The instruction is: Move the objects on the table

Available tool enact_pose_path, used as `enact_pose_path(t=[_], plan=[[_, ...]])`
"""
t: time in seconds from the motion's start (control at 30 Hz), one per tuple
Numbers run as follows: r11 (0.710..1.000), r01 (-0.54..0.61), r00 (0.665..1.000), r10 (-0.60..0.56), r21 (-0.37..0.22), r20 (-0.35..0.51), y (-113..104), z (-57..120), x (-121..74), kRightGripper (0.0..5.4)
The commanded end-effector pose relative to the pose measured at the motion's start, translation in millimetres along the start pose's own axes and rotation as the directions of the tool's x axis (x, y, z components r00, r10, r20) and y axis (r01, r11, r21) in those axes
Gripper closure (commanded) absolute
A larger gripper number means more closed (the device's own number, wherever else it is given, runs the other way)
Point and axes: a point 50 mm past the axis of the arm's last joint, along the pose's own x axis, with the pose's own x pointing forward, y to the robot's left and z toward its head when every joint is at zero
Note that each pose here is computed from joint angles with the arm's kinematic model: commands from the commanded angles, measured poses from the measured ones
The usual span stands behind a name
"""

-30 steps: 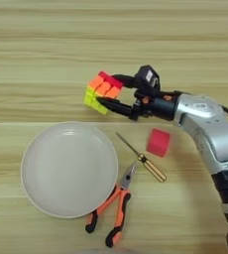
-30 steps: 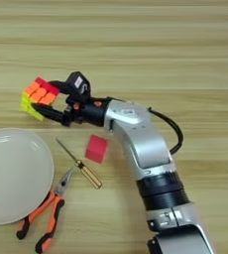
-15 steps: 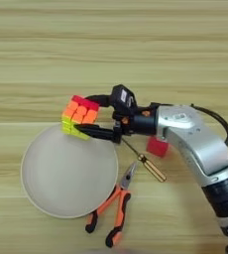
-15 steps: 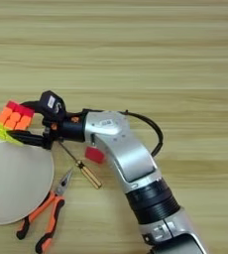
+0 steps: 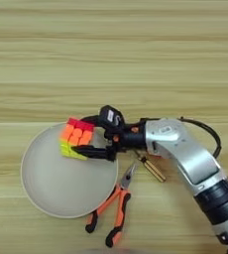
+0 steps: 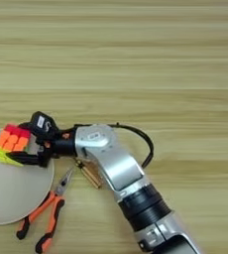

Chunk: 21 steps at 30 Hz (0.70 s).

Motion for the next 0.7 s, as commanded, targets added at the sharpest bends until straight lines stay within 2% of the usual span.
enact_pose_path(t=[0.03,0.53,0.57,0.7], plan=[[0.993,0.042,0.998,-0.037,-0.112,0.047,-10,19.1,2.0,2.08],[0.993,0.024,1.000,-0.024,-0.112,0.007,-9,6.4,6.1,2.08],[0.993,0.024,1.000,-0.024,-0.112,0.008,-9,6.5,6.0,1.79],[0.994,0.032,0.999,-0.030,-0.107,0.025,-10,10.6,5.2,1.41]])
